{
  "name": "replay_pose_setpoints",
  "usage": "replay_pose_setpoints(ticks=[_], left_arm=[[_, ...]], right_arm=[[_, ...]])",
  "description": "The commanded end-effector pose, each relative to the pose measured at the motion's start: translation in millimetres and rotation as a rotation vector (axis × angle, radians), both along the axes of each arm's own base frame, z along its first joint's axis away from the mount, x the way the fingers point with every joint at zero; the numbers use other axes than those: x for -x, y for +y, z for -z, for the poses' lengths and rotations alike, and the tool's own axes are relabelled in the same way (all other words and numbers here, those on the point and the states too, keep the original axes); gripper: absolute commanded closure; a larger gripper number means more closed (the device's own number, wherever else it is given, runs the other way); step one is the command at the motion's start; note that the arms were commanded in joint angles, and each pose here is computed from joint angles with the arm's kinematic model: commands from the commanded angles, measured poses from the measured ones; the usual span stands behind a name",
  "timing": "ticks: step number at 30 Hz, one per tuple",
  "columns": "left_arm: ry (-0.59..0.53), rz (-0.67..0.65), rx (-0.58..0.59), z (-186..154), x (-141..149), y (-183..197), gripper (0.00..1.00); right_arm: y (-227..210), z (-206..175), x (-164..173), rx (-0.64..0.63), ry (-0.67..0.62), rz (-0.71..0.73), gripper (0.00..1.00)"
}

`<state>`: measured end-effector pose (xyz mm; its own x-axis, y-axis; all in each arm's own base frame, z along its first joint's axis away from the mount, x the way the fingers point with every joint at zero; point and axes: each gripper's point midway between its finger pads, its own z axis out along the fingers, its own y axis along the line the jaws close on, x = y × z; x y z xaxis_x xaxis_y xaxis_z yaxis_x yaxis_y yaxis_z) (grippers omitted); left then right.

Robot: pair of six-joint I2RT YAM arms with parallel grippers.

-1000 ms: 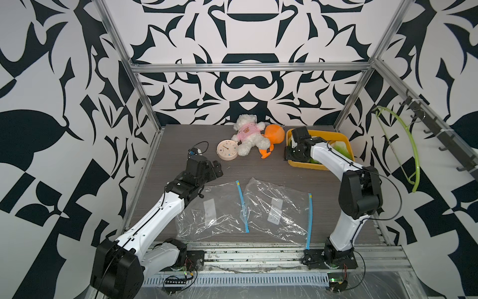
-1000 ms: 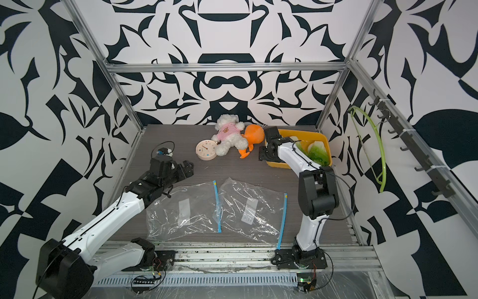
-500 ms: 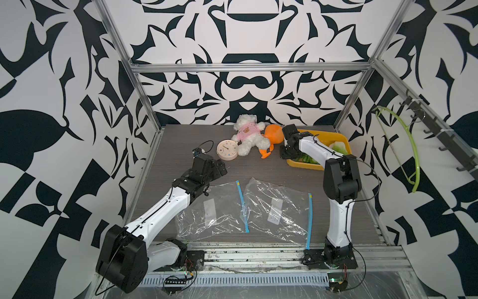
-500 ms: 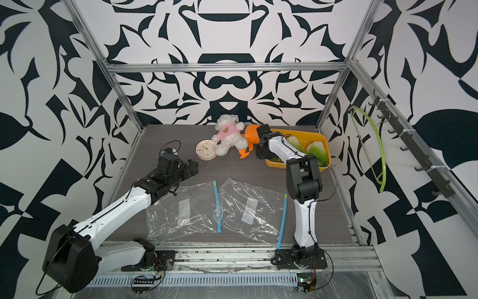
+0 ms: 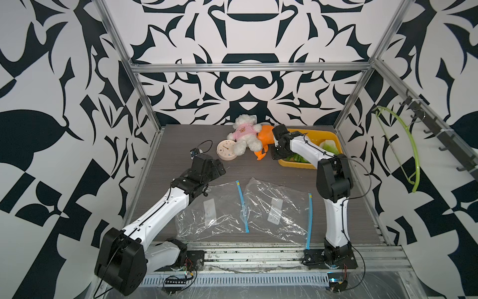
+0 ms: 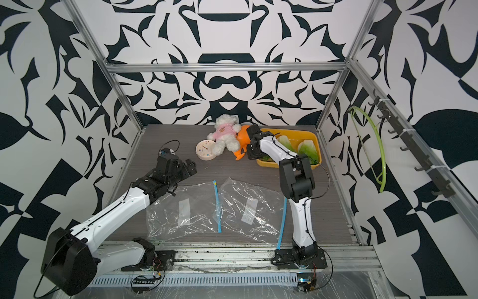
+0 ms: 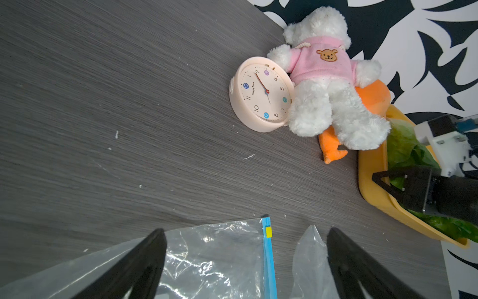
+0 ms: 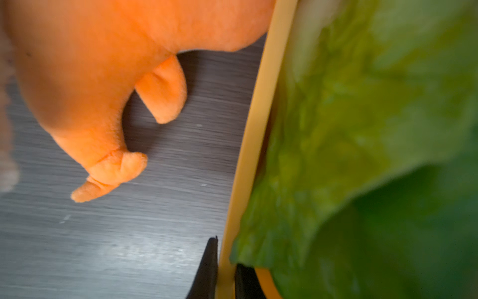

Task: Put the chinese cabbages into a zipper bag and zip it
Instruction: Move the basket to the center of the board.

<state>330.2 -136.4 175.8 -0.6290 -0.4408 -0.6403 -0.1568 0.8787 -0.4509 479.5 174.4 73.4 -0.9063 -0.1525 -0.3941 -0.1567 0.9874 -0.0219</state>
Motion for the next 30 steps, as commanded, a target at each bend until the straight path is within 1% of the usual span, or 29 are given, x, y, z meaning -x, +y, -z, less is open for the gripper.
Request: replay_pose_setpoints(ticks=[1,7,11,13,17,19,22,24,30], left_arm=[[-0.007,-0.037,-0.05,-8.5,5.9,14.3,0.01],[0.013,-0.024,-0.1,-15.2,7.2,20.6,0.01],[0.023,0.012,-0.099,-18.5,5.3,14.4,0.01],[0.028,0.02,-0.093,-18.1,4.3,11.8,0.01],[0.053,0.038,-0.088,-16.9,5.1,7.9,0.01],[0.061,0.043,-0.088,-17.4,6.0,7.1,0.01],[0.065,0.05,-0.073,-19.2,8.2,5.3,0.01],[0.071,0.06,-0.064,-21.0,10.0,3.6,0.01],[0.11,0.098,-0.055,-20.6,19.7,-0.3,0.01]], right_arm=[[62.0,-11.3,5.9,-0.106,-0.019,-0.124,0.96],[115.9,-12.8,14.0,-0.153,-0.036,-0.148,0.96],[145.3,-12.9,19.6,-0.178,-0.044,-0.191,0.96],[151.6,-12.5,20.6,-0.18,-0.044,-0.198,0.95],[152.4,-20.5,24.2,-0.195,-0.045,-0.195,0.86],[150.6,-28.8,27.6,-0.202,-0.052,-0.199,0.77],[145.0,-41.9,36.3,-0.209,-0.061,-0.2,0.67],[141.7,-50.3,44.2,-0.224,-0.057,-0.196,0.58],[124.9,-71.7,76.2,-0.24,-0.015,-0.152,0.45]])
